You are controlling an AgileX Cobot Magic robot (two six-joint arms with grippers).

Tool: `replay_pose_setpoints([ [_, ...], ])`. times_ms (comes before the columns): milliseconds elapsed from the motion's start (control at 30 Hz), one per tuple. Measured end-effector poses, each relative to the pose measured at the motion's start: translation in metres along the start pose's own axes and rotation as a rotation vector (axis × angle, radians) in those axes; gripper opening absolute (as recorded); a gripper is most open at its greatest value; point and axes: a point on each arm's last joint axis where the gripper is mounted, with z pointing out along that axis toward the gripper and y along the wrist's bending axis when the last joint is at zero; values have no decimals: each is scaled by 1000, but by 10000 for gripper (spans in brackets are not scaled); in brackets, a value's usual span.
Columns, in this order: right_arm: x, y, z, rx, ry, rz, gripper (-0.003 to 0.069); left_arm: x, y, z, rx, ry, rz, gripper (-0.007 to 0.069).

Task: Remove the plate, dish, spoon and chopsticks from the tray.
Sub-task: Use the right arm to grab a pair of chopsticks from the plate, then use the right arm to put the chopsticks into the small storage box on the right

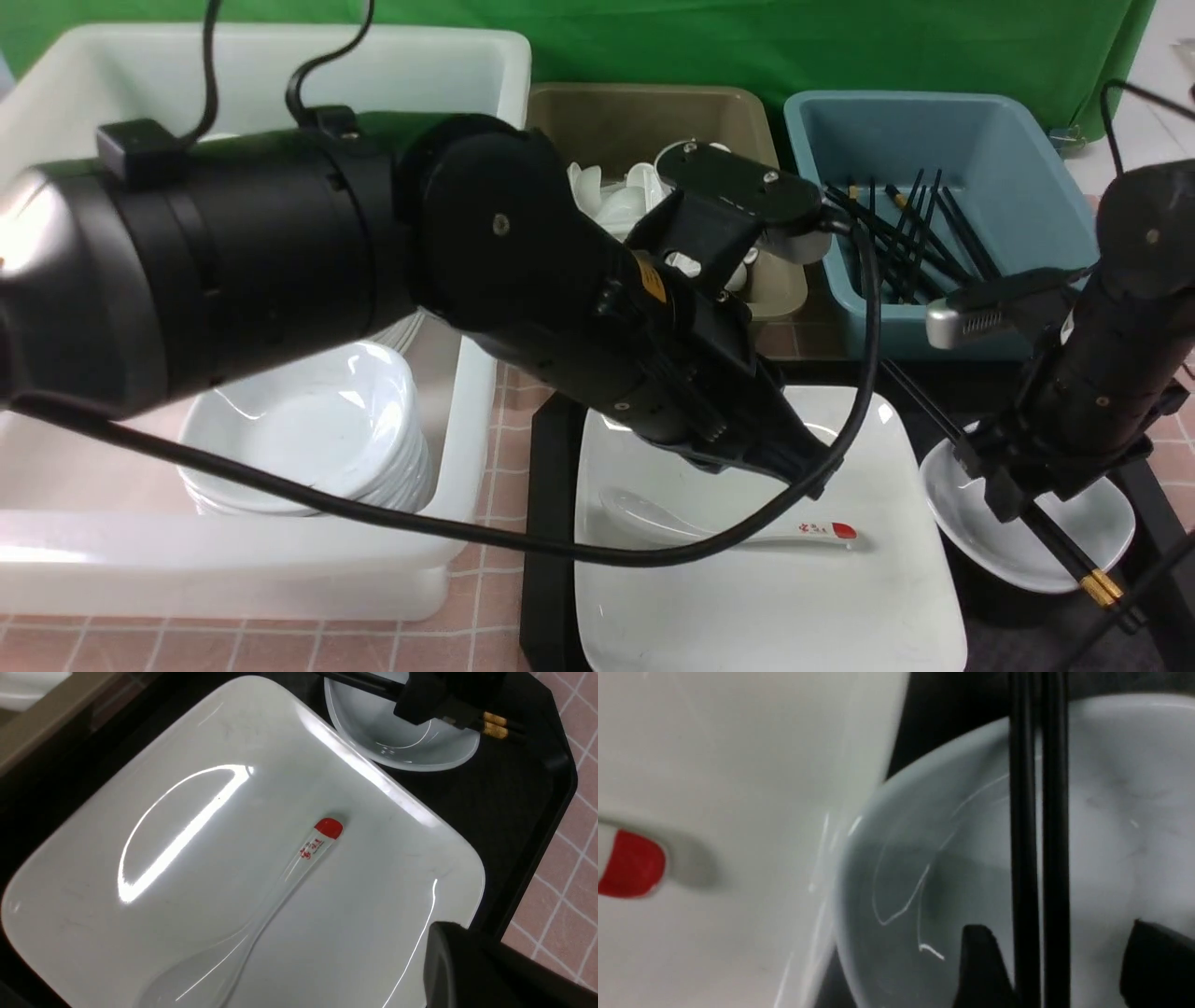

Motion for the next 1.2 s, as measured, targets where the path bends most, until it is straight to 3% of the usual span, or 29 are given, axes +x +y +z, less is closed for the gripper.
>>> replay_pose_setpoints([
  [167,-1,0,11,-4,31,-2,285,-1,0,0,-2,-9,1,-5],
  [200,-1,0,11,-5,38,-3,160,-1,0,0,-2,-10,1,-5],
  [467,7,6,-5,-64,65,-28,166,-3,0,0,-5,-22,1,-4],
  [700,32,19,-57,-204,72,-58,166,-8,1,-1,-8,-80,-14,-4],
  [800,41,21,-83,-203,-25,-59,166,-17,3,-2,-29,-174,-18,-4],
  [967,36,5,-132,-136,-384,3,166,-39,8,-10,-94,-432,-19,-4],
  [1200,-25,-37,-153,-11,-795,119,166,-59,14,-23,-190,-687,73,-4],
])
